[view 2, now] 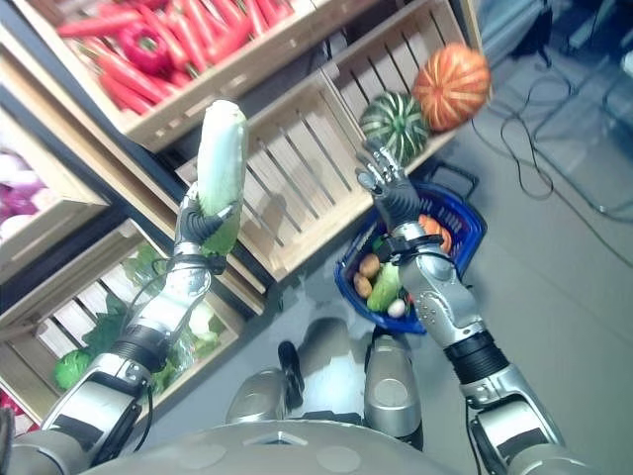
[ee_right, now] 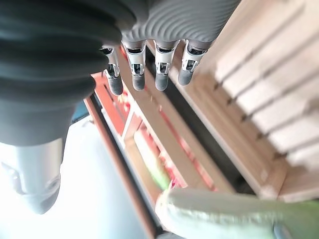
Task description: Pick up fruits and vegetables into the basket
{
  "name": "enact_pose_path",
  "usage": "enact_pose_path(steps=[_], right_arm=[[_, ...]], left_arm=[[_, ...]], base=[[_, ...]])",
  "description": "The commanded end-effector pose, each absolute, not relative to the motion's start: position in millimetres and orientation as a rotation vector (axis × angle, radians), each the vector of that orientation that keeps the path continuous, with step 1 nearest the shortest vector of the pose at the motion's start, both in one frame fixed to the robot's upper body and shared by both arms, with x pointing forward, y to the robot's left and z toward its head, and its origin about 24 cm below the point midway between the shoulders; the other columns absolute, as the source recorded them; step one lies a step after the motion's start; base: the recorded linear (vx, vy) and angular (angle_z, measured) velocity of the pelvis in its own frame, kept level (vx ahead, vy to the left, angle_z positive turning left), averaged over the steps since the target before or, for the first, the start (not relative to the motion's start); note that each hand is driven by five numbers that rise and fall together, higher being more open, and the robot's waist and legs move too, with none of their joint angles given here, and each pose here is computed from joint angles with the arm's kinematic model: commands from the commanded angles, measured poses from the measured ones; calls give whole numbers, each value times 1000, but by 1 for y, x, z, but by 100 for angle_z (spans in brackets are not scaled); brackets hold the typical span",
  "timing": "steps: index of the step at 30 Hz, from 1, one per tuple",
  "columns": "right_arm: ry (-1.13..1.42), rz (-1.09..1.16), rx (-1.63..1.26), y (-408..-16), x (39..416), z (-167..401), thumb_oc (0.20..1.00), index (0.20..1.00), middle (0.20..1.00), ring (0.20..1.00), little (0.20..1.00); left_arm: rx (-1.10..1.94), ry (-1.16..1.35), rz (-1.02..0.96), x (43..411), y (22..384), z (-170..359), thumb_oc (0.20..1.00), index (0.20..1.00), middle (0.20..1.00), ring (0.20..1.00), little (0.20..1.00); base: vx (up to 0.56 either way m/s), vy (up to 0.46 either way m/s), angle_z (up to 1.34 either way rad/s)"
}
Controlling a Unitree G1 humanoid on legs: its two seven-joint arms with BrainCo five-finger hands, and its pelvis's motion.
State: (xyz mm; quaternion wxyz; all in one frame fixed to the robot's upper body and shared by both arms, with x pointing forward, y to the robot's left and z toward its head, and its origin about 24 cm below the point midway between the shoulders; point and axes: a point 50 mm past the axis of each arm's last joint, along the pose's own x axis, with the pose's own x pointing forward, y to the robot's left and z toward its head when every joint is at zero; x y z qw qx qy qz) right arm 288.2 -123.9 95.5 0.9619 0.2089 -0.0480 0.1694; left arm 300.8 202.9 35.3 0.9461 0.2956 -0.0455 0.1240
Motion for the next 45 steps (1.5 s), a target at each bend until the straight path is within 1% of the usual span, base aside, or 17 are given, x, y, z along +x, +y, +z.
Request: enact_pose_path(steps=[1,5,8,16,25,30,37,41,45], right_arm=[[-87,367,571,-100,285,96,1000,1000,1000,1000,1000],[-50,324,592,-92,284,91,1000,1000,1000,1000,1000],[-30,300,595,-83,285,89,1000,1000,1000,1000,1000],[25,303,598,-69,288,88,1000,1000,1000,1000,1000],[114,293,612,-55,294,82,1000,1000,1000,1000,1000],[144,334,662,-46,294,81,1000,1000,1000,1000,1000],[193,481,726,-22,288,85,1000,1000,1000,1000,1000],[172,463,716,-20,289,87,1000,1000,1000,1000,1000],[96,376,689,-29,299,94,1000,1000,1000,1000,1000]], left_arm=[[715,-301,174,298,194,61,200,200,200,200,200],[766,-356,117,296,182,67,200,200,200,200,200],[817,-393,40,295,165,70,200,200,200,200,200],[921,-390,-62,297,144,72,200,200,200,200,200],[1024,-424,-117,298,126,73,200,200,200,200,200],[1042,-429,-180,297,115,72,200,200,200,200,200],[1123,-500,-275,293,94,73,200,200,200,200,200],[1148,-505,-309,291,89,73,200,200,200,200,200],[1179,-492,-363,288,82,68,200,200,200,200,200]], base=[[76,-29,10],[64,-19,6],[25,-5,7],[2,1,4],[0,0,0],[-2,1,1],[-2,2,3],[-9,-7,5],[-11,-5,4]])
